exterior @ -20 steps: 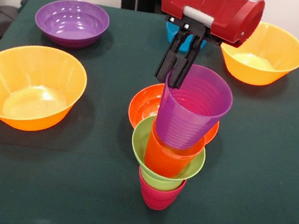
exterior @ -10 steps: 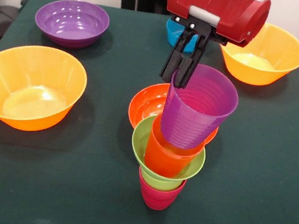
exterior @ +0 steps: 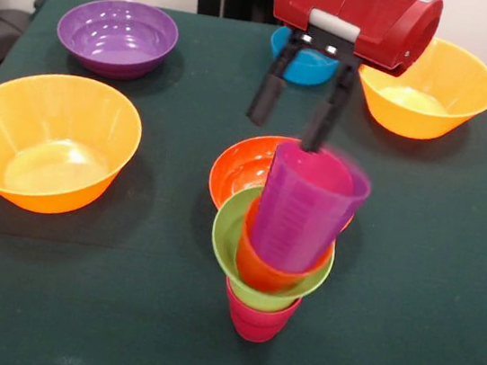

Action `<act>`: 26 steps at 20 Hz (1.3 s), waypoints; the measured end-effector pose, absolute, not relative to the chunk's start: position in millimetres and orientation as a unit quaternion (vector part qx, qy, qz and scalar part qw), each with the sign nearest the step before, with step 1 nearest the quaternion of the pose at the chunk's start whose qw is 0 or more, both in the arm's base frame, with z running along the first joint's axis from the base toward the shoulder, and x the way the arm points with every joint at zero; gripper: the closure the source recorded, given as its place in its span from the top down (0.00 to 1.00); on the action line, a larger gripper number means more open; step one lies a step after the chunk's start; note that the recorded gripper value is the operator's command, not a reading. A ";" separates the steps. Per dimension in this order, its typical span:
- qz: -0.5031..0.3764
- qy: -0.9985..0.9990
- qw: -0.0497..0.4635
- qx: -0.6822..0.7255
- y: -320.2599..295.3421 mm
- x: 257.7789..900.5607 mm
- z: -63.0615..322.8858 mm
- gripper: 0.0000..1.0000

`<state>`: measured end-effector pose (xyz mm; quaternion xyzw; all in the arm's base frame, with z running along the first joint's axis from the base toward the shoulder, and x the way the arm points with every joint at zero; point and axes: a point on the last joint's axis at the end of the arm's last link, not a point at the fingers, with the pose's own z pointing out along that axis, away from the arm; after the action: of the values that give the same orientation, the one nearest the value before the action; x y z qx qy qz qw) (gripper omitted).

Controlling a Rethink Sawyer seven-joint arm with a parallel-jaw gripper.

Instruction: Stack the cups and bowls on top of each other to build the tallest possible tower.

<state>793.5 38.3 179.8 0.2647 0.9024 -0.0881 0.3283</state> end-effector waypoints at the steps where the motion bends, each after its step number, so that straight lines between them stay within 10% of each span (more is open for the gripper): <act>1: -0.088 0.902 0.328 0.265 38.3 793.5 179.8 1.00; 26: -0.085 0.901 0.331 0.268 38.4 795.1 185.5 1.00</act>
<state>795.1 38.4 185.5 0.2677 0.9008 -0.0847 0.3313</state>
